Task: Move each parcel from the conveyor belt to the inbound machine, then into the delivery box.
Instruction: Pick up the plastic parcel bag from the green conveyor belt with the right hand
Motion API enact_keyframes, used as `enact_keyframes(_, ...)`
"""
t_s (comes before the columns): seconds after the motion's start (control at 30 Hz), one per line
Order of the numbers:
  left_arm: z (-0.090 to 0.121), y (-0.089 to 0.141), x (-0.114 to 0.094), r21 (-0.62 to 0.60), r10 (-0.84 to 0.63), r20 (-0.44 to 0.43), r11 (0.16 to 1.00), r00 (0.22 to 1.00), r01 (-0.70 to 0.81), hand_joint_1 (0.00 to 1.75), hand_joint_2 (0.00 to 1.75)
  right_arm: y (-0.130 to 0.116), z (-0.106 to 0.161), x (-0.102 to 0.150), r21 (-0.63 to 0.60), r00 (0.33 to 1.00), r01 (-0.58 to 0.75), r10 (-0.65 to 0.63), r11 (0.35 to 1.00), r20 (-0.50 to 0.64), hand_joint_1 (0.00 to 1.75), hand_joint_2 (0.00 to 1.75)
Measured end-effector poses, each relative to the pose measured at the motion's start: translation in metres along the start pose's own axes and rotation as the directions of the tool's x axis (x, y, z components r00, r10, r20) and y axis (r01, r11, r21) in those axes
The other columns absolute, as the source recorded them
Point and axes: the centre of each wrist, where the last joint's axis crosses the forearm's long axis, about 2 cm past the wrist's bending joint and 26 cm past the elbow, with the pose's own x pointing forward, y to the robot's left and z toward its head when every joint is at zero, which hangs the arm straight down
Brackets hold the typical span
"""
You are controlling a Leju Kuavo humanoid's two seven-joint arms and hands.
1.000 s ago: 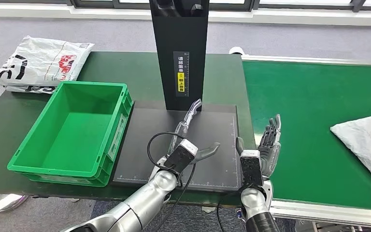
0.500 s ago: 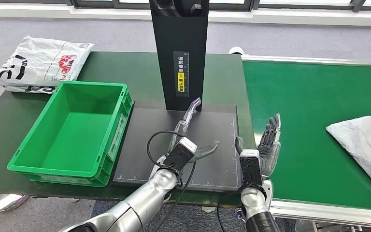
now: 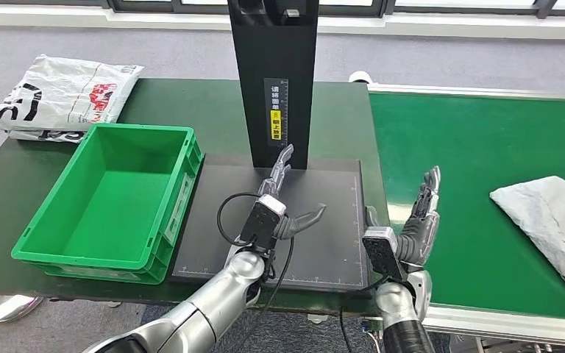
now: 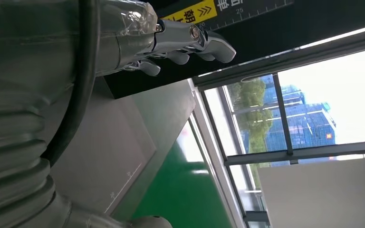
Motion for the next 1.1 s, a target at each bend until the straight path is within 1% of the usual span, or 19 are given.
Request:
enact_keyframes(0.1,-0.003,0.004,-0.002,0.013,-0.002,-0.015,1.000,1.000,0.002,0.00,1.75,-0.010,-0.002,-0.014,0.008,0.996,-0.089,0.089,0.996,0.003,0.00,1.75)
enact_keyframes(0.2,-0.003,0.006,-0.003,0.018,-0.006,-0.025,1.000,1.000,0.006,0.00,1.75,-0.016,0.000,-0.022,-0.003,0.993,-0.116,0.116,0.993,-0.027,0.00,1.75)
enact_keyframes(0.53,-0.003,0.008,-0.006,0.014,-0.017,-0.040,1.000,0.999,0.018,0.00,1.75,-0.019,0.003,-0.027,-0.010,0.990,-0.127,0.126,0.992,-0.061,0.00,1.75)
enact_keyframes(0.97,-0.003,0.008,-0.006,0.013,-0.020,-0.042,1.000,0.999,0.020,0.00,1.75,-0.019,0.002,-0.028,-0.011,0.990,-0.130,0.129,0.991,-0.061,0.00,1.75)
enact_keyframes(1.0,-0.003,0.010,-0.007,0.017,-0.027,-0.043,0.999,0.999,0.028,0.00,1.75,-0.021,-0.001,-0.031,0.006,0.985,-0.166,0.166,0.986,-0.041,0.00,1.75)
enact_keyframes(1.03,-0.005,0.016,-0.008,0.029,-0.043,-0.043,0.999,0.998,0.045,0.00,1.75,-0.027,-0.008,-0.039,0.026,0.971,-0.237,0.237,0.971,-0.031,0.00,1.75)
enact_keyframes(1.07,-0.006,0.027,-0.011,0.049,-0.074,-0.050,0.996,0.996,0.077,0.00,1.75,-0.040,-0.015,-0.053,0.054,0.933,-0.349,0.353,0.935,-0.072,0.00,1.75)
enact_keyframes(1.1,-0.007,0.038,-0.015,0.072,-0.106,-0.063,0.991,0.992,0.111,0.00,1.75,-0.055,-0.022,-0.068,0.096,0.871,-0.462,0.472,0.881,-0.136,0.00,1.75)
